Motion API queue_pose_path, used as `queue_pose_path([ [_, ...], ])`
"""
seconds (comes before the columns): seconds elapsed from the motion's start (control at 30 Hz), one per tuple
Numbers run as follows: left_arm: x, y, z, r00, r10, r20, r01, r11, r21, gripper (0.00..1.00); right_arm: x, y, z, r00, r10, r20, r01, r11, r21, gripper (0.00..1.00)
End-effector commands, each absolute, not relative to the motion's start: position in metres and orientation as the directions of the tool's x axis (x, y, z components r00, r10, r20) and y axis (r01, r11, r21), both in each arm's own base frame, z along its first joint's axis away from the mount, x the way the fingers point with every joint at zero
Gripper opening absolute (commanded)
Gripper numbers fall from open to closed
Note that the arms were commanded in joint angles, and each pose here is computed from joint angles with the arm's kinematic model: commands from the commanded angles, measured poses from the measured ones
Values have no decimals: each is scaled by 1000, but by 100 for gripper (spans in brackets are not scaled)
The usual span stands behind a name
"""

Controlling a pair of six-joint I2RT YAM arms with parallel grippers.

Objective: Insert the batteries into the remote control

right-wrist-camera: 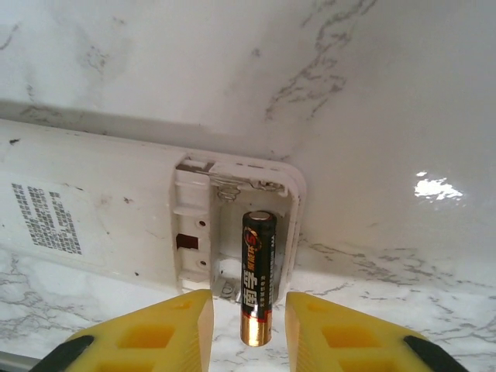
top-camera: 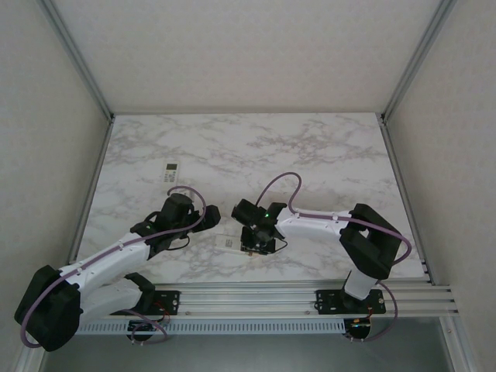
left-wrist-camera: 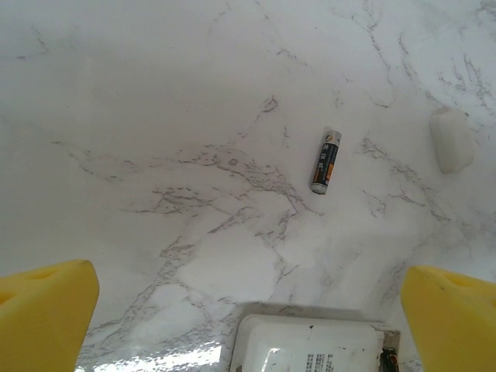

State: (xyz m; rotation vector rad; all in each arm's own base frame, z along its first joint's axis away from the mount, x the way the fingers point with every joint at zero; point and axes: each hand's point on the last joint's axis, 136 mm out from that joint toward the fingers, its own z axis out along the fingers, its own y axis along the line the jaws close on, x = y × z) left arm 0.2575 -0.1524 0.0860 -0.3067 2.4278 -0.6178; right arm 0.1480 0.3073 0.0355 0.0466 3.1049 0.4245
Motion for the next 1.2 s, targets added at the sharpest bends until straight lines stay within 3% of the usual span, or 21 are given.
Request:
queue_pose_path([
  [0.0, 259, -151, 88, -779, -366, -509, -69, 857, -510, 100, 152, 303, 40, -999, 13, -39, 4, 972, 234, 29],
  [0.33, 260, -152, 88, -779, -365, -509, -66, 856, -512, 100, 153, 307, 31, -999, 10, -31, 2, 972, 236, 20],
  [0.77, 244, -160, 61, -830, -377, -411, -95, 823, -561, 100, 150, 317, 30, -1000, 10, -4, 9, 961, 275, 15],
  [1.03, 223, -165, 39, -854, -407, -323, -133, 772, -621, 100, 147, 321, 29, -999, 32, 15, 36, 952, 305, 15],
  [1.17, 221, -164, 41, -850, -413, -326, -131, 766, -629, 100, 147, 321, 25, -999, 35, 21, 40, 953, 300, 22],
])
